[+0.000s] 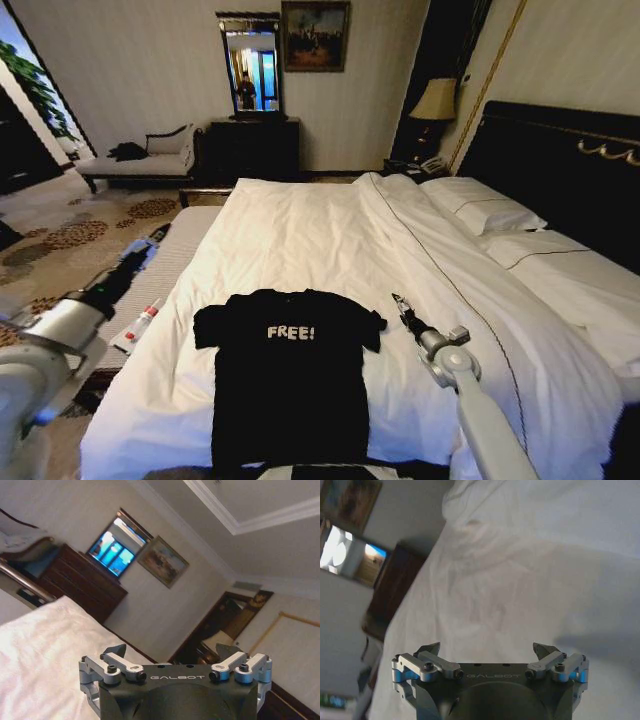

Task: Fold the clothes on the bed.

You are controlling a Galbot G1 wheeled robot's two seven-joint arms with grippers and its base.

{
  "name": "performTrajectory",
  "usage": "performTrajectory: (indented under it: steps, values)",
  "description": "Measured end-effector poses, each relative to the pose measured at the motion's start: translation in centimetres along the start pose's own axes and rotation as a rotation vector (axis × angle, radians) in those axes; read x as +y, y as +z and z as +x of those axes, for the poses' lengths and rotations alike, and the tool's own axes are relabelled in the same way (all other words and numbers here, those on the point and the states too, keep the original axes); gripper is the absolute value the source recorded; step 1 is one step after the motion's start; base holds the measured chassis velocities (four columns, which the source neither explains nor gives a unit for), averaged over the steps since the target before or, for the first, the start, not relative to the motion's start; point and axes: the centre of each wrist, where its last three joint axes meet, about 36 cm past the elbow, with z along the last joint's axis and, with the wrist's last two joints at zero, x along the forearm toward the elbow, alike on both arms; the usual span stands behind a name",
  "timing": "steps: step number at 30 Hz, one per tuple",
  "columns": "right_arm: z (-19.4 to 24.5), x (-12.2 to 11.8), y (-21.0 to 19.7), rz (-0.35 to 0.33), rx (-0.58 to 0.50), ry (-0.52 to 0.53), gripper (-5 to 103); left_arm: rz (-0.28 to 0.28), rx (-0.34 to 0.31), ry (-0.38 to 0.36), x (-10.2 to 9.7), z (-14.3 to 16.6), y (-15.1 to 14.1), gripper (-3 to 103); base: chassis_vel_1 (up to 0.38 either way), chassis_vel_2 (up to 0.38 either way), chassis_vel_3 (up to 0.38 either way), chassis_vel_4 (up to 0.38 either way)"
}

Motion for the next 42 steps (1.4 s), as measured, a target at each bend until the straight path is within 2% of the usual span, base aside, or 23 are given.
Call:
performTrajectory:
  steps: [9,15,23,25,28,31,32,34,35,37,38,41,42]
  values:
    - [-1.9,-2.3,-2.3,0.105,0.157,-0.005,100,0.011,0.033,-0.003,0.2,-1.6,0.7,100,0.000,0.000,0.000,0.000]
    - [-2.6,-2.7,-0.9,0.088,0.244,-0.020,100,0.016,0.014,-0.036,0.8,-1.0,0.4,100,0.000,0.000,0.000,0.000]
    - [-3.0,-3.6,1.4,0.051,0.216,-0.005,101,0.028,0.024,-0.051,0.8,-0.6,1.0,100,0.000,0.000,0.000,0.000]
    - [-2.7,-3.7,1.8,0.038,0.205,-0.005,91,0.028,0.030,-0.049,0.8,-0.9,1.3,100,0.000,0.000,0.000,0.000]
    - [-2.4,-3.6,2.0,0.030,0.192,-0.008,86,0.023,0.036,-0.048,0.8,-1.3,1.6,100,0.000,0.000,0.000,0.000]
    - [-2.0,-3.3,1.8,0.027,0.171,-0.015,70,0.019,0.042,-0.048,0.8,-1.8,2.0,100,0.000,0.000,0.000,0.000]
    - [-2.0,-3.3,1.8,0.027,0.171,-0.015,70,0.019,0.042,-0.048,0.8,-1.8,2.0,100,0.000,0.000,0.000,0.000]
    - [-1.7,-3.1,1.7,0.028,0.162,-0.019,58,0.020,0.044,-0.049,0.8,-1.9,2.2,100,0.000,0.000,0.000,0.000]
    - [-1.7,-3.1,1.7,0.029,0.161,-0.017,58,0.020,0.044,-0.050,0.8,-1.9,2.2,100,0.000,0.000,0.000,0.000]
    - [-1.7,-3.0,1.6,0.029,0.159,-0.011,48,0.018,0.044,-0.052,0.8,-1.9,2.2,100,0.000,0.000,0.000,0.000]
    - [-1.7,-3.0,1.6,0.029,0.159,-0.011,48,0.018,0.044,-0.052,0.8,-1.9,2.2,100,0.000,0.000,0.000,0.000]
    - [-1.6,-2.9,1.8,0.029,0.160,-0.003,32,0.016,0.044,-0.056,0.8,-1.9,2.3,100,0.000,0.000,0.000,0.000]
    - [-1.5,-2.9,1.9,0.028,0.162,-0.001,32,0.016,0.044,-0.057,0.8,-1.9,2.3,100,0.000,0.000,0.000,0.000]
